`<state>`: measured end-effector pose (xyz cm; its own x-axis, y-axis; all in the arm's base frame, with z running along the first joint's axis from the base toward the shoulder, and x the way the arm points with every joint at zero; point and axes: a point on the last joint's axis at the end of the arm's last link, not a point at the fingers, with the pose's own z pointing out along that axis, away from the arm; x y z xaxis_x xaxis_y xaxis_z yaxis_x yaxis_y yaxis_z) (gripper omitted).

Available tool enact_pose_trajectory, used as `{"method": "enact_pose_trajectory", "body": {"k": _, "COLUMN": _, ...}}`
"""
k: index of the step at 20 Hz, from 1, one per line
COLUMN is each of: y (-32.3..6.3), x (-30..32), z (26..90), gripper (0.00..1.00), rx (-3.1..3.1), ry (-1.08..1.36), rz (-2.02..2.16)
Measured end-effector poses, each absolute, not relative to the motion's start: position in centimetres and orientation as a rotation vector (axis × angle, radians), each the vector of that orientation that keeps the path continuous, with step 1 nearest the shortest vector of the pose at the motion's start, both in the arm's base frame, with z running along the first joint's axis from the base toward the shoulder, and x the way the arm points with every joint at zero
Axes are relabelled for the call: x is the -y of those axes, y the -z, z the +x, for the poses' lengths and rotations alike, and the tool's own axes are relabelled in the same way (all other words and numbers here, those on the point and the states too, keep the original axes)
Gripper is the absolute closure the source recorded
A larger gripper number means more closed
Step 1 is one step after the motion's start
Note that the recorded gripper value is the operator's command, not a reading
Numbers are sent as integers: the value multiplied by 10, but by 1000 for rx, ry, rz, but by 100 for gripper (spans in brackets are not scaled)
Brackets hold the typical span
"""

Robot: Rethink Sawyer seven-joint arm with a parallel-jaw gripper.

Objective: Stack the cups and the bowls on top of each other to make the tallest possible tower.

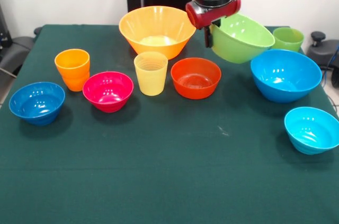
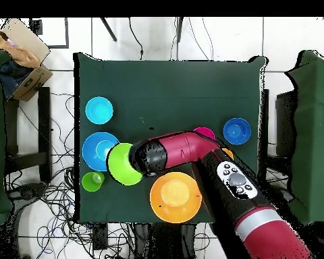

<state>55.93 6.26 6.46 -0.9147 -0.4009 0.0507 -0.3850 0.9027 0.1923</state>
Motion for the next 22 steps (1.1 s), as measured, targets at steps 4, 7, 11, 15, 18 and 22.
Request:
{"method": "enact_pose_trajectory", "body": {"k": 4, "y": -68, "x": -57, "z": 566, "gripper": 100, "rx": 2997, "ry": 289, "rz": 622}}
{"method": "enact_pose_trajectory", "body": {"k": 7, "y": -69, "x": -50, "z": 575, "gripper": 100, "rx": 3018, "ry": 293, "rz": 618}}
{"method": "enact_pose_trajectory", "body": {"k": 11, "y": -69, "x": -41, "z": 593, "gripper": 100, "rx": 3052, "ry": 301, "rz": 619}}
{"method": "enact_pose_trajectory", "body": {"k": 15, "y": -68, "x": -34, "z": 603, "gripper": 100, "rx": 3067, "ry": 304, "rz": 621}}
{"method": "enact_pose_trajectory", "body": {"k": 18, "y": -66, "x": -26, "z": 610, "gripper": 100, "rx": 3065, "ry": 305, "rz": 630}}
{"method": "enact_pose_trajectory", "body": {"k": 22, "y": -61, "x": -16, "z": 615, "gripper": 100, "rx": 3050, "ry": 299, "rz": 663}}
